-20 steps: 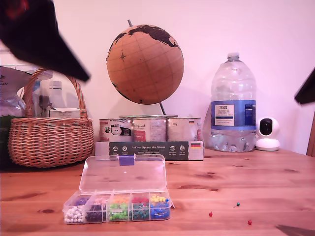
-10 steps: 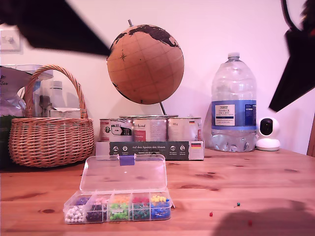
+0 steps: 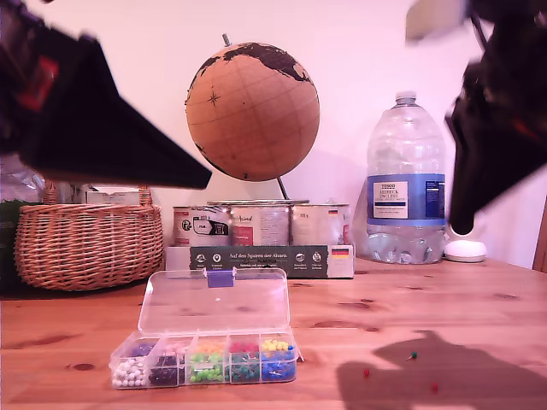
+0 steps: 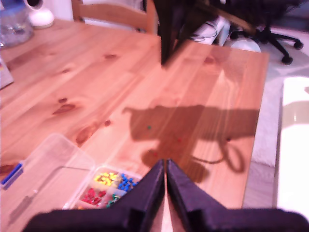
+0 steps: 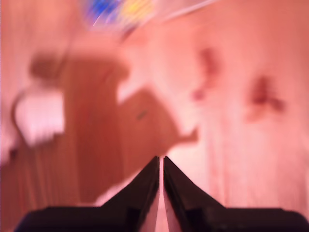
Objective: Sort the loose pins on the table into their correct compartments
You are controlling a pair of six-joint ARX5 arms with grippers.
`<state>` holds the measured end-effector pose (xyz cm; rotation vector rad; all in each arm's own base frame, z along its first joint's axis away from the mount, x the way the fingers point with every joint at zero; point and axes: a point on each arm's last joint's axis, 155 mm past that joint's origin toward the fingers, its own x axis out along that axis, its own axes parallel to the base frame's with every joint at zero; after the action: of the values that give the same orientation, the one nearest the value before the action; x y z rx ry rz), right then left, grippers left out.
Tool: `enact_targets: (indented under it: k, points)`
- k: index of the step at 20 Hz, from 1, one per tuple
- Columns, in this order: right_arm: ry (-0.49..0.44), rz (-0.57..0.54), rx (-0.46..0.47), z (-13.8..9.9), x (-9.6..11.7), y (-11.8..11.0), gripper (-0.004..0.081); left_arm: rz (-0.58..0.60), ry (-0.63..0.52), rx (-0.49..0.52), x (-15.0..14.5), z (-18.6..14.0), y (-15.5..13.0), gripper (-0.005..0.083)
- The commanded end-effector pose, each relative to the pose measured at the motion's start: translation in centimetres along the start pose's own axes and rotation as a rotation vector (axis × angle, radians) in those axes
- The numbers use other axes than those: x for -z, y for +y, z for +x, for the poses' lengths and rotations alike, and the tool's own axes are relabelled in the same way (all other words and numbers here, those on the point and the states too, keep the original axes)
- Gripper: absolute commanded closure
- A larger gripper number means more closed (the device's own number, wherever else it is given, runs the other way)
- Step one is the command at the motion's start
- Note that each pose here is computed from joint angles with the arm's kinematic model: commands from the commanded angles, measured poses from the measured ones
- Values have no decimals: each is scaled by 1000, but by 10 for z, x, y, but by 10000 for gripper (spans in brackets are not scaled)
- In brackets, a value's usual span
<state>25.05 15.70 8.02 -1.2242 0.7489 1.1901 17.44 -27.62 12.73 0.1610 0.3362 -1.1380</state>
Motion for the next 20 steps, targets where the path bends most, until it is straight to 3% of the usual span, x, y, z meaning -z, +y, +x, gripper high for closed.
enact_targets:
  k: [1,4,12,20]
  points:
    - [24,-73,-36,7,-1,8,696,-5,19,8,12,2,-4,797]
    - [27,-97,-64,19,-6,12,640,14,2,32,7,3,-14,797]
    - [93,-134,-95,44,1,7,641,19,69,51,24,3,-20,797]
    - [97,-135,-114,57,-8,-13,641,17,76,51,26,3,-20,797]
